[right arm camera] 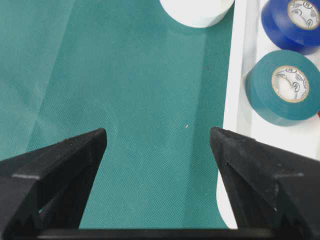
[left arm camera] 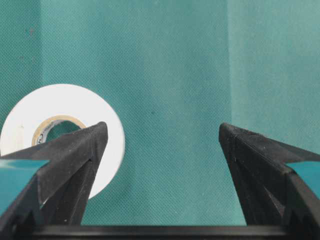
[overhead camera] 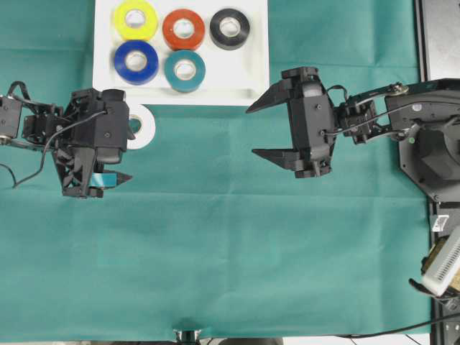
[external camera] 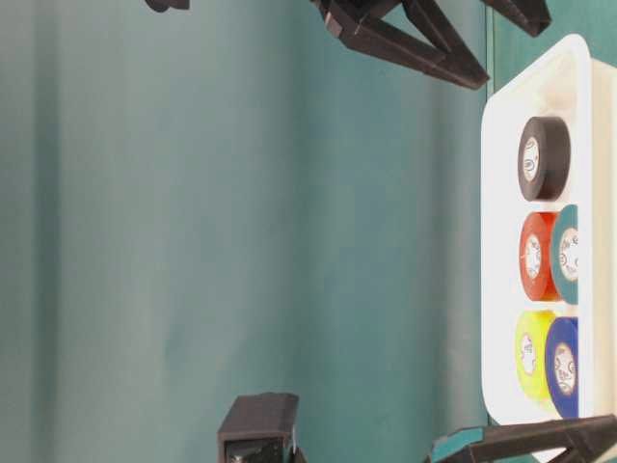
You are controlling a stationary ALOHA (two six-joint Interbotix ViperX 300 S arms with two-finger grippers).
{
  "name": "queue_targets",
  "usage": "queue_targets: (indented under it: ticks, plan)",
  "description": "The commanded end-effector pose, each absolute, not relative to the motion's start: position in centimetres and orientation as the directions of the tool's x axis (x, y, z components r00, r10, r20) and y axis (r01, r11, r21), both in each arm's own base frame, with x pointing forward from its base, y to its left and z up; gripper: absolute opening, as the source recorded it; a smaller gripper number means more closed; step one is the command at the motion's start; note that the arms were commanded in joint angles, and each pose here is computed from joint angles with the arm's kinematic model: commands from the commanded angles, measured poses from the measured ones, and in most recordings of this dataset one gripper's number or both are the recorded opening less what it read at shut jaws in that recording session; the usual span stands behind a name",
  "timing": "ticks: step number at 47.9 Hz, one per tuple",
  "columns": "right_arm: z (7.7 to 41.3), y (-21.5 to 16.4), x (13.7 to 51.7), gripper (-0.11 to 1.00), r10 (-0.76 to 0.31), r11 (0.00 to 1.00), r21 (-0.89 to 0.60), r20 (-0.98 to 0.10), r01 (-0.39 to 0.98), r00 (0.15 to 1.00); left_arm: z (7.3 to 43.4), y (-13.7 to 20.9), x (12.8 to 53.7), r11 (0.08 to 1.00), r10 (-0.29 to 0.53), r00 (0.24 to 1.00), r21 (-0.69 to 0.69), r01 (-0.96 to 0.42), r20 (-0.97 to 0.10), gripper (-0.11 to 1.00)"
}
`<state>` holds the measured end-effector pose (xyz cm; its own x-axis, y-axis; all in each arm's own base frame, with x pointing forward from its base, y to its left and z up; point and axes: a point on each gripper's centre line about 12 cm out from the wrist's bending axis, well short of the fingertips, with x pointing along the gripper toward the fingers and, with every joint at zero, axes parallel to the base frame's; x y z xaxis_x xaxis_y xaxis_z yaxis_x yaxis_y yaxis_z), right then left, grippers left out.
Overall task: Put the tape alternately from left to right into the white case.
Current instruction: 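Lower the left gripper onto the white tape roll and grasp it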
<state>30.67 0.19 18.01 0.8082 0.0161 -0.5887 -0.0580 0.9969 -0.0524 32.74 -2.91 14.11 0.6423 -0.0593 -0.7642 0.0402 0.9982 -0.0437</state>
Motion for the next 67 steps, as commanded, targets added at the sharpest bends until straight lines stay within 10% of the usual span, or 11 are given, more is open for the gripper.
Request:
queue_targets:
  ticks: [1, 50, 57, 67]
  plan:
    - [18.9, 0.3, 30.9, 0.84, 0.023, 0.997, -0.05, -0.561, -0.061, 0.827, 14.8, -2.7, 33.0, 0.998, -0.057, 0.663, -0.047, 0.033, -0.746, 0.97]
    - [19.1, 0.6, 31.0, 0.84, 0.043, 0.996, -0.04, -0.541, -0.077, 0.84, 10.1, 0.9, 33.9, 0.997, 0.013, 0.573, -0.036, -0.075, -0.819, 0.93]
    - [19.1, 0.6, 31.0, 0.84, 0.043, 0.996, -0.041, -0.541, -0.078, 0.84, 10.0, 0.9, 33.8, 0.996, 0.012, 0.569, -0.038, -0.076, -0.822, 0.79]
    - [19.1, 0.6, 30.9, 0.84, 0.043, 0.996, -0.04, -0.543, -0.077, 0.839, 10.0, 0.9, 33.7, 0.996, 0.013, 0.568, -0.038, -0.079, -0.823, 0.27]
